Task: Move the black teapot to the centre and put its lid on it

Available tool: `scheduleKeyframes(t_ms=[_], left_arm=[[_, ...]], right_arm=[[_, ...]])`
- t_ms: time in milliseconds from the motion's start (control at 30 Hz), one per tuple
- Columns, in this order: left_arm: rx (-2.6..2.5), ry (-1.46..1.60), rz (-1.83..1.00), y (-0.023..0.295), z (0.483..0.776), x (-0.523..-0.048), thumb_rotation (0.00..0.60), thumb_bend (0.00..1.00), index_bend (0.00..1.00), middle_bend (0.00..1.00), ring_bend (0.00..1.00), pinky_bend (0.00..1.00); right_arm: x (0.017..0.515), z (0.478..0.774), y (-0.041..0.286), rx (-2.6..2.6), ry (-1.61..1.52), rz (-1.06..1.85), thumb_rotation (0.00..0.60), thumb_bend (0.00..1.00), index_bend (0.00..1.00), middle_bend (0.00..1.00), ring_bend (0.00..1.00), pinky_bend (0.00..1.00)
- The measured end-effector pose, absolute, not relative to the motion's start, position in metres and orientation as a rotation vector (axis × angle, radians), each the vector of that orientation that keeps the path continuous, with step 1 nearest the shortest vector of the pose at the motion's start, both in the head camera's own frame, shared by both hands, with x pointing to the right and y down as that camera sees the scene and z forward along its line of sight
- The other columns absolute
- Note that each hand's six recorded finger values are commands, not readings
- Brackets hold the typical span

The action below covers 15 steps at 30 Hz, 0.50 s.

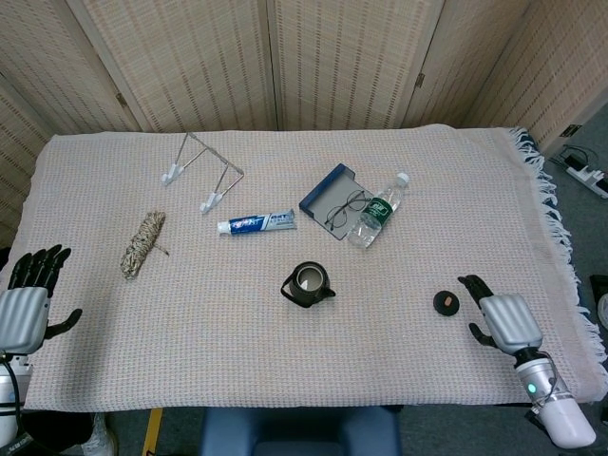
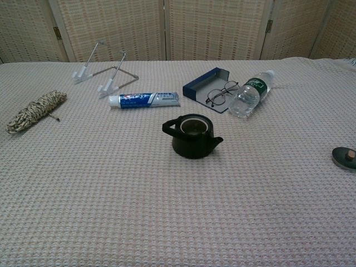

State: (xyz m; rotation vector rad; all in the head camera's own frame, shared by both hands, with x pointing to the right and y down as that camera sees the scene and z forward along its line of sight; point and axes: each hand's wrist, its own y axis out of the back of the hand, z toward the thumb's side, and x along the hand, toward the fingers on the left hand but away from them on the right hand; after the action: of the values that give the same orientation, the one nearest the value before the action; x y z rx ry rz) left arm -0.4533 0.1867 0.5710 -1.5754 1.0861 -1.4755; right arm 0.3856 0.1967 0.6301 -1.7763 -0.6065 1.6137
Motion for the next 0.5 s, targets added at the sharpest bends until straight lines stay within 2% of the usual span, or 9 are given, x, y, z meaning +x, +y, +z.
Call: scheduleKeyframes(t_ms=[200, 500], left_arm=[[-1.599, 1.083, -1.494, 0.192, 0.575, -0.455, 0.600, 0.21, 0.05, 0.02, 0.01, 0.00], [-1.607, 1.110, -1.492, 0.195, 0.573, -0.460, 0.600, 0.21, 0.05, 0.02, 0.01, 0.00]], right_arm=[[0.378, 0.657, 0.190, -1.793, -0.537, 1.633, 0.600, 0.39, 0.17, 0.20, 0.79, 0.75], [0.374, 0.688, 0.185, -1.811, -0.469, 1.676, 0.600, 0.39, 0.19, 0.22, 0.79, 0.76]])
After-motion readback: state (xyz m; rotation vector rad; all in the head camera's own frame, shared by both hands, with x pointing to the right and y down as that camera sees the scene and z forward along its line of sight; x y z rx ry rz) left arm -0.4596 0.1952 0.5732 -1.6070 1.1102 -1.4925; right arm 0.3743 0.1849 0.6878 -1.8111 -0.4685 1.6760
